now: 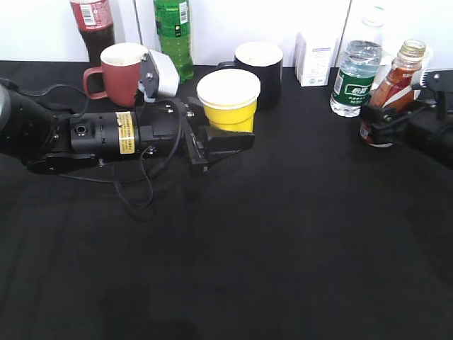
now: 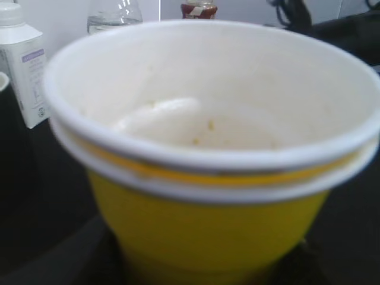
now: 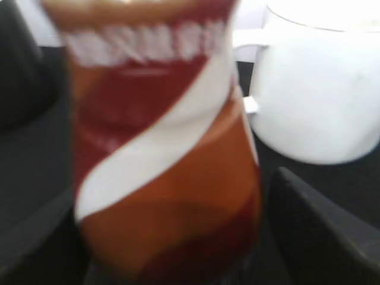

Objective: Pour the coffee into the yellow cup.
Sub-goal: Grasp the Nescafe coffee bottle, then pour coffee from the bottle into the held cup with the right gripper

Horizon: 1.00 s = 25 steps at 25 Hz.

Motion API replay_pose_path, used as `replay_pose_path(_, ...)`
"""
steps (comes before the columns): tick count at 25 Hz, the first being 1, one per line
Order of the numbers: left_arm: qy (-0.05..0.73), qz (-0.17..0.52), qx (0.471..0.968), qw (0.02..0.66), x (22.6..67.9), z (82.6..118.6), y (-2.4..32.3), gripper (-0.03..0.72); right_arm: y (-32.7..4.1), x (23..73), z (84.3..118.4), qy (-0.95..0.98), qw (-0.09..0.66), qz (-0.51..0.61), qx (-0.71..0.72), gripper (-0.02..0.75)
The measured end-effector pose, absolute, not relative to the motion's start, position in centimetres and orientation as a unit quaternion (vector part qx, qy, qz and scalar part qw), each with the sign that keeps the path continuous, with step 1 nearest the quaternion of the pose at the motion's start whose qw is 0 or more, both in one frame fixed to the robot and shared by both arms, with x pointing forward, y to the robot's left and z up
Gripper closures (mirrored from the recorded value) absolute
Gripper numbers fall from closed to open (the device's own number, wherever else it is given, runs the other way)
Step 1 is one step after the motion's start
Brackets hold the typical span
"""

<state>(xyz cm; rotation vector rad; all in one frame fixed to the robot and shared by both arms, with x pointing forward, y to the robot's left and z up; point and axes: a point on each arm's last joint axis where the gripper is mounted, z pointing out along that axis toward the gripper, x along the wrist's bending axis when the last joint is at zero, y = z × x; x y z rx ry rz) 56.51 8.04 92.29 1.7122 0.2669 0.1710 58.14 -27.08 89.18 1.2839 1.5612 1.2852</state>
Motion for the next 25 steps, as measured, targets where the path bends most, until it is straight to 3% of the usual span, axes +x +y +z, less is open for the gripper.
replay_pose_path(10, 0.117, 0.074, 0.751, 0.646, 56.5, 92.3, 8.0, 0.237, -27.0, 58.4, 87.7, 0.600, 0.361, 0.512, 0.497, 0.146)
replay_pose_path(12, 0.117, 0.074, 0.751, 0.646, 56.5, 92.3, 8.0, 0.237, -27.0, 58.4, 87.7, 0.599, 0.362, 0.513, 0.497, 0.195)
replay_pose_path(19, 0.117, 0.074, 0.751, 0.646, 56.5, 92.3, 8.0, 0.237, -27.0, 58.3, 87.7, 0.595, 0.364, 0.515, 0.498, 0.195)
replay_pose_path(21, 0.117, 0.074, 0.751, 0.646, 56.5, 92.3, 8.0, 0.237, -27.0, 57.7, 89.1, 0.600, 0.375, 0.515, 0.484, 0.195)
replay_pose_path(25, 0.102, 0.062, 0.752, 0.648, 55.6, 92.4, 6.6, 0.237, -26.0, 56.3, 95.5, 0.660, 0.406, 0.509, 0.375, 0.195)
